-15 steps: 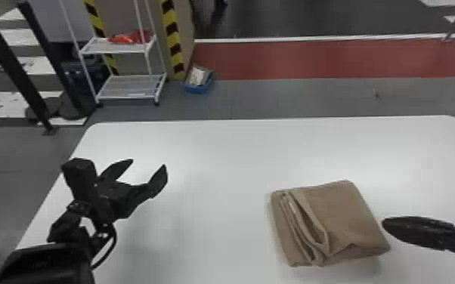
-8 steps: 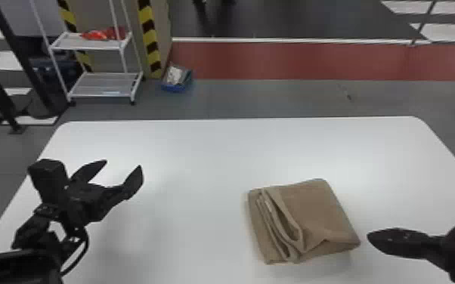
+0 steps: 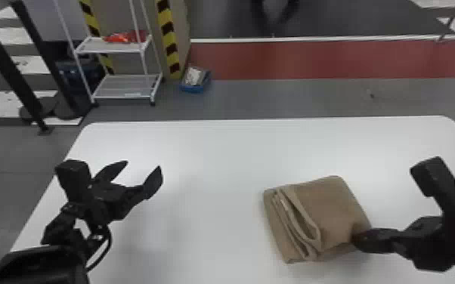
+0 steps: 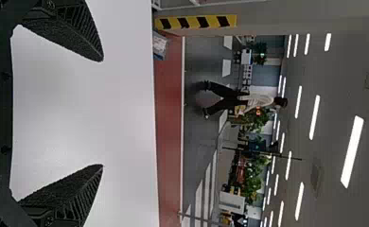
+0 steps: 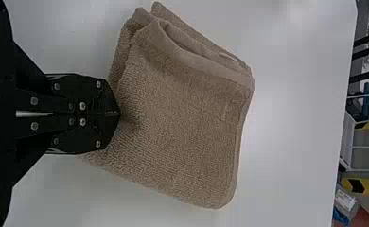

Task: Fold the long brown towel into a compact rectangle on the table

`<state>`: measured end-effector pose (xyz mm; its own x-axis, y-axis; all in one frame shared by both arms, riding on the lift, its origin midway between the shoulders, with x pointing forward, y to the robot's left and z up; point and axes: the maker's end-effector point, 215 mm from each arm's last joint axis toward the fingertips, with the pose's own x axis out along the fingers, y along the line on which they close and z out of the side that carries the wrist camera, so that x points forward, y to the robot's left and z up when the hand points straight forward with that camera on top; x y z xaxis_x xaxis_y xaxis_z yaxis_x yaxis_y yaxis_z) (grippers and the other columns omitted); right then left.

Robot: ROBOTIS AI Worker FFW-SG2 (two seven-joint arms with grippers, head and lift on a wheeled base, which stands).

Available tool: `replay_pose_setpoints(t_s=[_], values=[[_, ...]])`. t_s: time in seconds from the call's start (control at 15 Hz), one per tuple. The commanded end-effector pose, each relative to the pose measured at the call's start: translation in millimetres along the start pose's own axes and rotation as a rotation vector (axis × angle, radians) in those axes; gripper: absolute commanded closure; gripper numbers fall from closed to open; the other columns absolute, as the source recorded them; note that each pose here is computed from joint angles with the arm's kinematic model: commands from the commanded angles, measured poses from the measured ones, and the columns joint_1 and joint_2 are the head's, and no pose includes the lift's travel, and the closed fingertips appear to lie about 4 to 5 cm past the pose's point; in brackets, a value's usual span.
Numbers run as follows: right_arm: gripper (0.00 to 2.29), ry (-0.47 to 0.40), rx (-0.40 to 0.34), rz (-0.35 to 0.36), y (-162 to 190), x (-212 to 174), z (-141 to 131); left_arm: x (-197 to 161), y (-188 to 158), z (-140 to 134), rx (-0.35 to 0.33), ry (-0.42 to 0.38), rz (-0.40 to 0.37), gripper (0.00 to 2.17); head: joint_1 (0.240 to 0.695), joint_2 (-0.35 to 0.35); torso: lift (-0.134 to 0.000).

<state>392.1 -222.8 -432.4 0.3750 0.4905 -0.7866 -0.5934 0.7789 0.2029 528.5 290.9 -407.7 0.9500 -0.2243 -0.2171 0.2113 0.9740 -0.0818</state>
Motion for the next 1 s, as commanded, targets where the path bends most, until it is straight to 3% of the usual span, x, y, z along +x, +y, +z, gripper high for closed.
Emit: replay_pose_setpoints(t_s=[0.0,0.27,0.6,0.93], values=[[2.19,-0.035,0.024,0.013,-0.7,3.9,21.3,0.4,0.4,-0.6,-0.001,0.0,0.0,0.08,0.695,0.081,-0.124],[2.19,-0.102,0.091,0.033,-7.0,-0.8,56.8,0.2,0.9,-2.0,-0.004,0.001,0.0,0.08,0.695,0.093,-0.124],[2.19,-0.083,0.138,0.04,-25.7,12.1,70.4,-0.2,2.2,-1.0,-0.002,0.0,0.002,0.08,0.695,0.093,-0.124],[2.19,-0.1,0.105,0.012,-31.3,0.8,74.5,-0.3,6.3,1.1,0.0,-0.001,0.008,0.08,0.695,0.091,-0.124]])
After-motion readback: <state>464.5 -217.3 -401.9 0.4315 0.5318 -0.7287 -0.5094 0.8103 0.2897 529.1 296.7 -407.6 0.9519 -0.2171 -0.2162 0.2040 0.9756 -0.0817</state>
